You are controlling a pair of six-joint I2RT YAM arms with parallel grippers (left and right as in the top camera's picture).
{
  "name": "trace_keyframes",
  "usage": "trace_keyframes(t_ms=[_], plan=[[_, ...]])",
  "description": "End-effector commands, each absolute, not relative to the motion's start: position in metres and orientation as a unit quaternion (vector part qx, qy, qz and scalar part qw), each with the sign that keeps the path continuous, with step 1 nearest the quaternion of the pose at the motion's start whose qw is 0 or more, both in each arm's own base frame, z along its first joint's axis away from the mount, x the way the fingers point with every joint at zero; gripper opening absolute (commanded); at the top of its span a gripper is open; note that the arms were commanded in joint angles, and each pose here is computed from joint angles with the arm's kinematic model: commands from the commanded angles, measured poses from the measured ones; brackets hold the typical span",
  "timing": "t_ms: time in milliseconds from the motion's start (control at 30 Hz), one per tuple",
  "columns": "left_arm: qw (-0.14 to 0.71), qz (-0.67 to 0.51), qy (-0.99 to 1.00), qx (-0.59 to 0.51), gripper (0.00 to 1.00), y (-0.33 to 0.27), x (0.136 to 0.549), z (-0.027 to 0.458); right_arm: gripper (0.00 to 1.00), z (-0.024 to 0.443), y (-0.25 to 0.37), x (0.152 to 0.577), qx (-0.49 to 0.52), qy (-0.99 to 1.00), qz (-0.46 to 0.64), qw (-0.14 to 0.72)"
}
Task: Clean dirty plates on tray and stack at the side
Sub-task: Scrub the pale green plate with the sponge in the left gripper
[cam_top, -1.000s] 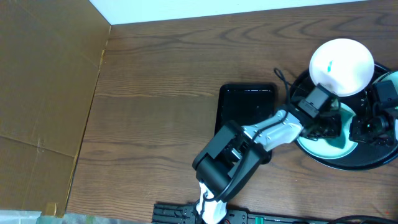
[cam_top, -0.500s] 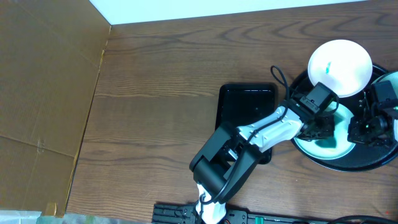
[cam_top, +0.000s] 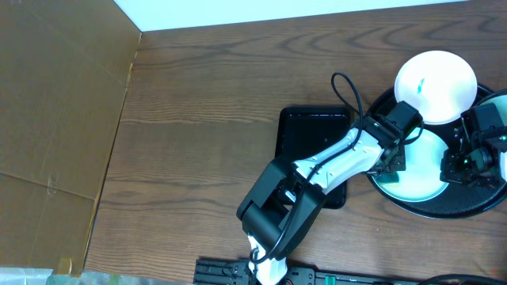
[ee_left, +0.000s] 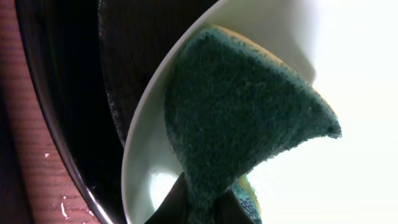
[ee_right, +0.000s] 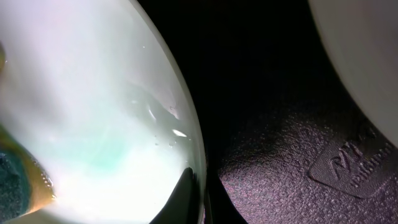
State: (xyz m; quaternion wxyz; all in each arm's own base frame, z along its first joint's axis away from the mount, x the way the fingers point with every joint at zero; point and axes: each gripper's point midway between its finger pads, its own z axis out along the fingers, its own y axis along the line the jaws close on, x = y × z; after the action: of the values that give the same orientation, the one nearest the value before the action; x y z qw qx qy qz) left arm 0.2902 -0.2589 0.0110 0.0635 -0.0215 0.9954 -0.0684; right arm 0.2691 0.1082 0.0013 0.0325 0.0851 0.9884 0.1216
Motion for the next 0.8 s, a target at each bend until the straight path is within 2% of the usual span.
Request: trace_keyframes(t_ms=[0,167,400,600,767], plan=[[0.073,-0.041,0.996,-0.029,0.07,-0.243,0.298,-0.010,0.01,-0.018,0.092,0.252,0.080,0.994,0.072,0.005],[0.039,-0.194,0.980,0.017,0.07,-0.310,0.284,-0.001,0.01,-0.018,0.092,0.252,0.080,0.994,0.072,0.005],[0.019,-0.256,0.965,0.061,0.07,-0.352,0.264,-0.002,0.01,-0.018,0.092,0.251,0.080,0.994,0.071,0.003],[0.023,-0.236,0.969,0.073,0.07,-0.343,0.265,-0.007,0.01,-0.018,0.091,0.250,0.080,0.994,0.070,0.001],[0.053,-0.090,0.994,0.043,0.07,-0.283,0.274,-0.019,0.01,-0.018,0.092,0.249,0.079,0.994,0.070,0.000]])
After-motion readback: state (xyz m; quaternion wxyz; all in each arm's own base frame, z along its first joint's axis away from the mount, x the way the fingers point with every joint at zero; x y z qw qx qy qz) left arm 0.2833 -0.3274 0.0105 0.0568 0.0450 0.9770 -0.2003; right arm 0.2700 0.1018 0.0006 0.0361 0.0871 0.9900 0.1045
